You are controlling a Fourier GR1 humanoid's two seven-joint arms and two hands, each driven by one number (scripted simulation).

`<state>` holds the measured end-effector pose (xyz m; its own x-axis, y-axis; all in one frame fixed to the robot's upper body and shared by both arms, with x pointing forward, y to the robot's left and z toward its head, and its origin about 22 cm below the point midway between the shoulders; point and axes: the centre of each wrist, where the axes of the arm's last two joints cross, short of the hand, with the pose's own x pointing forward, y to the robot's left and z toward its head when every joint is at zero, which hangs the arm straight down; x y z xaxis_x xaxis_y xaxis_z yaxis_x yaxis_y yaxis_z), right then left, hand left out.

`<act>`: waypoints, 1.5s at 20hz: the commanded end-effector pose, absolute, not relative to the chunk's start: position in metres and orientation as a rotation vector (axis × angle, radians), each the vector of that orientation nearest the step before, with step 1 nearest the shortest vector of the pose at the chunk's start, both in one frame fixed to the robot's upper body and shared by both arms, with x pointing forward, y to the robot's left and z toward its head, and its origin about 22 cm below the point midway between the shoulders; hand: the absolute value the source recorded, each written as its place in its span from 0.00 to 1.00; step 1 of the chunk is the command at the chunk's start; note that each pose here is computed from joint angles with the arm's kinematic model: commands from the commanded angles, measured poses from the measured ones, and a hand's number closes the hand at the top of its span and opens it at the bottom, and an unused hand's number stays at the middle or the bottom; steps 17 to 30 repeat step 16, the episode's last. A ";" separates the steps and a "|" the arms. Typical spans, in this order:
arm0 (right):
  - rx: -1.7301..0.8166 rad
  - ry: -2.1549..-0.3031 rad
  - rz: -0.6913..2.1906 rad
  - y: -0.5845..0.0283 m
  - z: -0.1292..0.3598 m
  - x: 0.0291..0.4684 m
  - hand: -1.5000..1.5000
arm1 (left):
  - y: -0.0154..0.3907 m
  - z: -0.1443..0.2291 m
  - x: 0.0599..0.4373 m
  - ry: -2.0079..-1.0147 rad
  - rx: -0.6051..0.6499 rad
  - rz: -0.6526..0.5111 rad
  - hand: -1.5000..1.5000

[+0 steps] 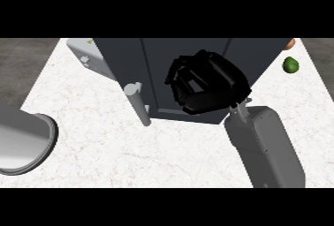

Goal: Pick up the bottled water, place it into the cabinet and close the cabinet

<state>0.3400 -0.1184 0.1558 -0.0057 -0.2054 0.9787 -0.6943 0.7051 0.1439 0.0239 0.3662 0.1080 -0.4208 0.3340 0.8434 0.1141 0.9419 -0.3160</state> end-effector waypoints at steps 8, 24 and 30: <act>0.793 -1.531 0.482 -0.085 0.169 0.384 1.00 | 0.385 0.104 0.014 -1.989 -0.343 0.258 0.00; 0.880 -1.478 0.543 -0.074 0.171 0.383 1.00 | 0.375 0.112 0.014 -1.969 -0.362 0.225 0.00; 0.880 -1.478 0.543 -0.074 0.171 0.383 1.00 | 0.375 0.112 0.014 -1.969 -0.362 0.225 0.00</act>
